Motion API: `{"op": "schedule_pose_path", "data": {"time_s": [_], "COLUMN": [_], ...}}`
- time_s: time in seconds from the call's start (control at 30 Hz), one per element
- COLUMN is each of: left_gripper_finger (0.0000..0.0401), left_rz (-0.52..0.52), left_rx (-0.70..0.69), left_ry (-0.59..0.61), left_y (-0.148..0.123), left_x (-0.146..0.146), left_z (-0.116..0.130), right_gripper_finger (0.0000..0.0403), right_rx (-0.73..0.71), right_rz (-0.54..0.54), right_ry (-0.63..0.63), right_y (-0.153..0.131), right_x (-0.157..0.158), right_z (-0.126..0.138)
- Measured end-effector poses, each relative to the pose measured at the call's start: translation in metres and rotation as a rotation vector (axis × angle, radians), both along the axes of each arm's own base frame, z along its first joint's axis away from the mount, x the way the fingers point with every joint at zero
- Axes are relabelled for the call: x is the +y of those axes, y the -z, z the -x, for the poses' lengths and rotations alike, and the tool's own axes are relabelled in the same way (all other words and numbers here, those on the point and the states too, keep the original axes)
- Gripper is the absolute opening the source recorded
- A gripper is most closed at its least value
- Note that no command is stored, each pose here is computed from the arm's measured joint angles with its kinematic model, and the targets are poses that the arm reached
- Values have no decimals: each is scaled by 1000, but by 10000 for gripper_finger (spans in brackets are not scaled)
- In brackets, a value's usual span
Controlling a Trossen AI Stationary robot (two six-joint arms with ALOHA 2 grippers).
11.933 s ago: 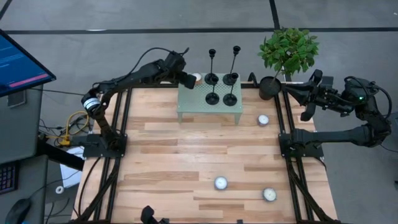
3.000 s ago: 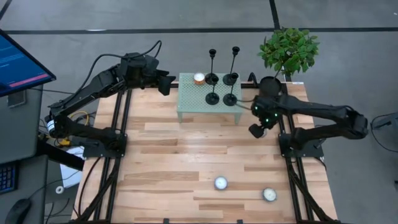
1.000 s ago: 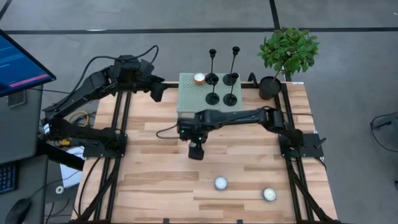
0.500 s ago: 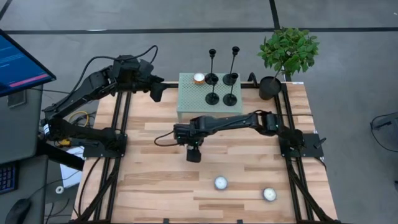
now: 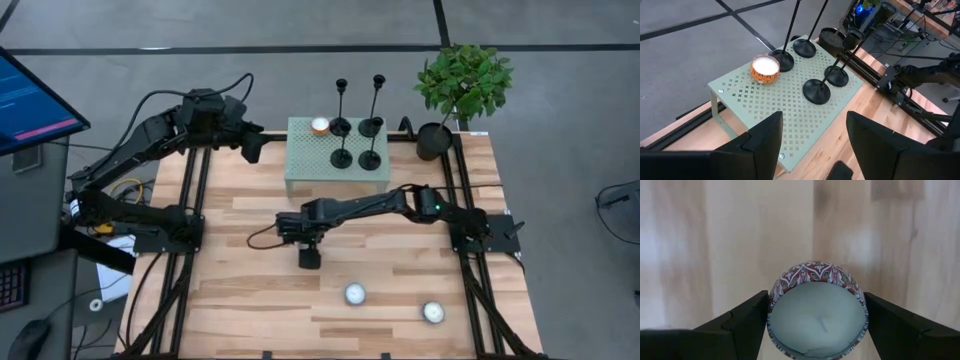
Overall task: Pick & Place candle stick holders
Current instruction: Put the red scented candle on the shelf
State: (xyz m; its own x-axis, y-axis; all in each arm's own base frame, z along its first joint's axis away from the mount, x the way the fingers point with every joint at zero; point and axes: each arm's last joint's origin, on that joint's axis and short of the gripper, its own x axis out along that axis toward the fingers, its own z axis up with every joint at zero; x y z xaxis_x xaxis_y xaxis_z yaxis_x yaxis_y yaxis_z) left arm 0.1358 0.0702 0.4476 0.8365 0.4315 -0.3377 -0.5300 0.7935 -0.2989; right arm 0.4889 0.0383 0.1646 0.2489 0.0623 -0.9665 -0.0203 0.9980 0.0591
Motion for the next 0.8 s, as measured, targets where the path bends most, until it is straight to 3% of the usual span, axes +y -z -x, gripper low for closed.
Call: {"op": "schedule_pose_path", "data": {"time_s": [0.33,0.53,0.8], "left_gripper_finger": [220,220,220], "left_rz": [0,1,2], "left_rx": [0,0,-1], "left_ry": [0,2,11], "left_y": [0,0,0], "left_x": [0,0,0], "left_z": [0,0,0], "right_gripper_finger": [286,289,355], "right_rx": [26,40,63], "right_rz": [16,-64,-77], "right_ry": [-9,-36,-21], "right_y": [8,9,9], "right_x": [-3,-8,-10], "right_z": [1,2,4]}}
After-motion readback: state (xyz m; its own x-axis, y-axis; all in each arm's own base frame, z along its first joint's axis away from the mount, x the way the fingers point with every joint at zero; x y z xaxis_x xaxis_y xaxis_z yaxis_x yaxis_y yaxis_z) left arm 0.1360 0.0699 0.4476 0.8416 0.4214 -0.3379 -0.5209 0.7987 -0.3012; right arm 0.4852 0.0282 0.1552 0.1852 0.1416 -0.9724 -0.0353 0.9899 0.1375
